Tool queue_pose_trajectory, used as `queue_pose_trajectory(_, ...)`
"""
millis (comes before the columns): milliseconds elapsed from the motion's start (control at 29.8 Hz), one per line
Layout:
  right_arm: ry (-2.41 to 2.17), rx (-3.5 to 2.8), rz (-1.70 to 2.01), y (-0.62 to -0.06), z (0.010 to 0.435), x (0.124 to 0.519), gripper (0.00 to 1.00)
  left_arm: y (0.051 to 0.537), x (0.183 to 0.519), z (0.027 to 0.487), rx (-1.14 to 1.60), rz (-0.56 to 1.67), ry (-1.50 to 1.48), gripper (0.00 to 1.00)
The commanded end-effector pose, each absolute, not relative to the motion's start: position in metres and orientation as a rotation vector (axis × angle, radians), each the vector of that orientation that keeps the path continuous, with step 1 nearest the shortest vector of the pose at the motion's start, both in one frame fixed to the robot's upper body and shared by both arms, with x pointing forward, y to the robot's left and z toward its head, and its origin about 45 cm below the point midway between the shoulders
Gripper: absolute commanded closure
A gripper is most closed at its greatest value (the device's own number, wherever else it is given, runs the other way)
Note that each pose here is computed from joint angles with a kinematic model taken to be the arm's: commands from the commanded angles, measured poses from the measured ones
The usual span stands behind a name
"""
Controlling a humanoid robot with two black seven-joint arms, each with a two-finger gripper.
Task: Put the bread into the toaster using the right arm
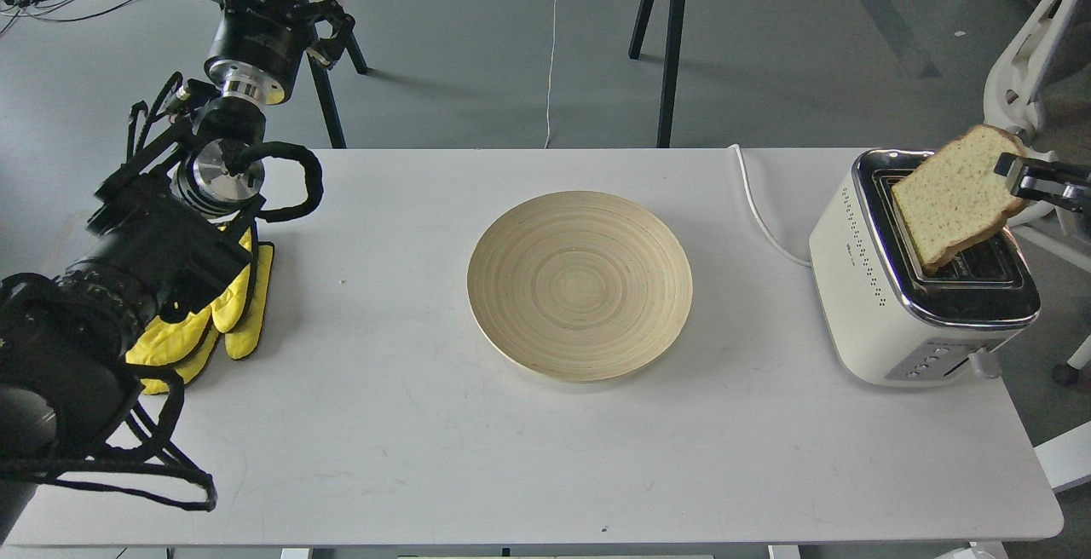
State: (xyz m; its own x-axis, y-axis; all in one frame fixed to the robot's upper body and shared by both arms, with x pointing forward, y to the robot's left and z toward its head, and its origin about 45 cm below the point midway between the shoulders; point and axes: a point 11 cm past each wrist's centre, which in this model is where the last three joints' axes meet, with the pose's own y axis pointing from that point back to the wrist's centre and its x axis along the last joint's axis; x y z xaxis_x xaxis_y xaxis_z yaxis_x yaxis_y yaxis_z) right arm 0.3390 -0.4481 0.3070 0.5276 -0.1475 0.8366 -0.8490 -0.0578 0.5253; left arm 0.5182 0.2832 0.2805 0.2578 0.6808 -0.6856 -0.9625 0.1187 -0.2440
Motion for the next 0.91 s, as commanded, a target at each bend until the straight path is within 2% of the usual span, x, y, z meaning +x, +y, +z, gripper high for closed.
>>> queue_pose_trajectory(0, -0.874, 1.560, 0.709, -0.444, 0.299, 0.340, 0.87, 0.283, 0.518, 0.280, -0.743, 1.265, 0.463, 0.00)
queue_pose_trajectory(34, -0.876, 1.567, 0.706, -0.443, 0.298, 0.341, 0.80, 0.283, 0.518, 0.280, -0.745, 1.265, 0.464, 0.00)
queue_pose_trajectory(201, -0.881, 1.578, 0.712, -0.438, 0.299, 0.343, 0.64, 0.283, 0.518, 0.281, -0.746, 1.265, 0.464, 0.00)
queue_pose_trajectory(268, -0.881, 1.589, 0.721, -0.435, 0.300, 0.345, 0.51, 0.282, 0.518, 0.280, -0.745, 1.264, 0.465, 0.00)
queue_pose_trajectory(302, -0.883, 1.595, 0.727, -0.433, 0.301, 0.347, 0.42, 0.282, 0.518, 0.280, -0.745, 1.264, 0.465, 0.00)
queue_pose_trajectory(369, -0.903, 1.607, 0.752, -0.428, 0.307, 0.352, 0.00, 0.282, 0.518, 0.280, -0.745, 1.264, 0.465, 0.00)
queue_pose_trajectory(402, -0.919, 1.615, 0.767, -0.424, 0.311, 0.356, 0.04, 0.283, 0.518, 0.280, -0.745, 1.265, 0.464, 0.00)
queue_pose_trajectory(603, -1.201, 1.868, 0.717, -0.375, 0.350, 0.393, 0.02, 0.283, 0.518, 0.280, -0.745, 1.265, 0.464, 0.00)
queue_pose_trajectory(771, -1.377, 2.219, 0.534, -0.307, 0.372, 0.419, 0.01, 0.282, 0.518, 0.280, -0.745, 1.264, 0.465, 0.00)
queue_pose_trajectory(872, -1.495, 2.365, 0.364, -0.284, 0.377, 0.439, 0.01, 0.282, 0.518, 0.280, -0.745, 1.264, 0.465, 0.00)
